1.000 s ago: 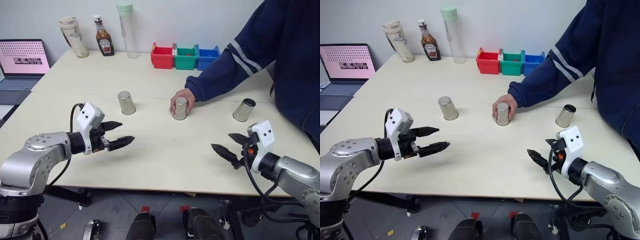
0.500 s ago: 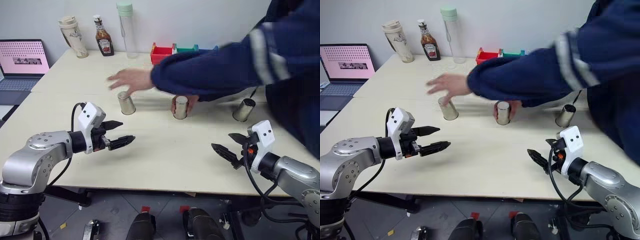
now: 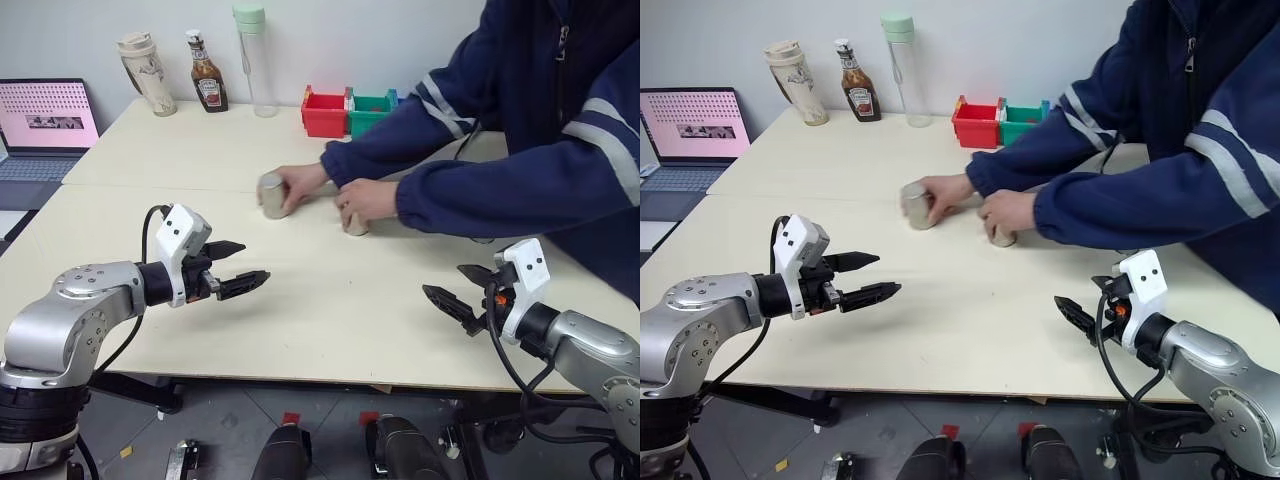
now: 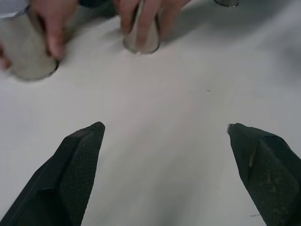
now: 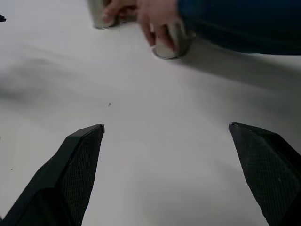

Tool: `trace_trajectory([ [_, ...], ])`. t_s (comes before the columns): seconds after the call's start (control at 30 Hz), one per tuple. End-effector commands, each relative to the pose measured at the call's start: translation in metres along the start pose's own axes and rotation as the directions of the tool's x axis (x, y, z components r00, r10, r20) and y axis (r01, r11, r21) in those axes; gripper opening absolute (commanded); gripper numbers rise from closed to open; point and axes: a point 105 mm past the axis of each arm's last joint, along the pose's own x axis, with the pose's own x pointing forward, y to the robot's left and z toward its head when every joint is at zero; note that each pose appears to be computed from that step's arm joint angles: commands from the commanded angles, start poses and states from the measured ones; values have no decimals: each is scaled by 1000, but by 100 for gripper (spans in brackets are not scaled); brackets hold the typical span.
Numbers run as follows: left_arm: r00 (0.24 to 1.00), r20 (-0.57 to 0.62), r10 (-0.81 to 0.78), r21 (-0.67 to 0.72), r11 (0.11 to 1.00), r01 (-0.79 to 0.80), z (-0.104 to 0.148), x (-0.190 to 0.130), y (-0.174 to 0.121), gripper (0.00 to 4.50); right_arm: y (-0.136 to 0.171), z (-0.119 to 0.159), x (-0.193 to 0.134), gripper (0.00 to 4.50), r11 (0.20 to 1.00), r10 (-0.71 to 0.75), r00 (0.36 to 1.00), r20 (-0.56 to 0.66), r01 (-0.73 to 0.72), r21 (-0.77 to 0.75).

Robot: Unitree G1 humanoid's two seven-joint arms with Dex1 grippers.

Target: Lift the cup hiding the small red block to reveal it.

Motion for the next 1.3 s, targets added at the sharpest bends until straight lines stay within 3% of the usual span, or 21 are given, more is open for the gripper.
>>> trace_trajectory([
  [0.03,1000,26,6,48,999,-7,11,-2,-1,445,5,10,2,450,1000,24,999,41,-23,-21],
  [0.27,999,33,37,59,997,-39,11,-7,5,445,6,10,2,450,999,29,999,41,-28,-23],
  [0.5,981,43,188,50,980,-190,3,-25,29,445,6,13,-2,450,998,48,998,39,-47,-39],
  [0.63,946,88,313,25,948,-316,-1,-26,45,445,22,32,4,450,990,135,985,108,-130,-51],
  [0.93,795,229,562,-127,827,-548,-16,17,77,445,76,70,14,450,874,464,873,152,-423,-239],
  [1.3,804,280,525,-144,851,-505,-9,69,85,445,73,74,20,450,867,454,880,142,-399,-299],
])
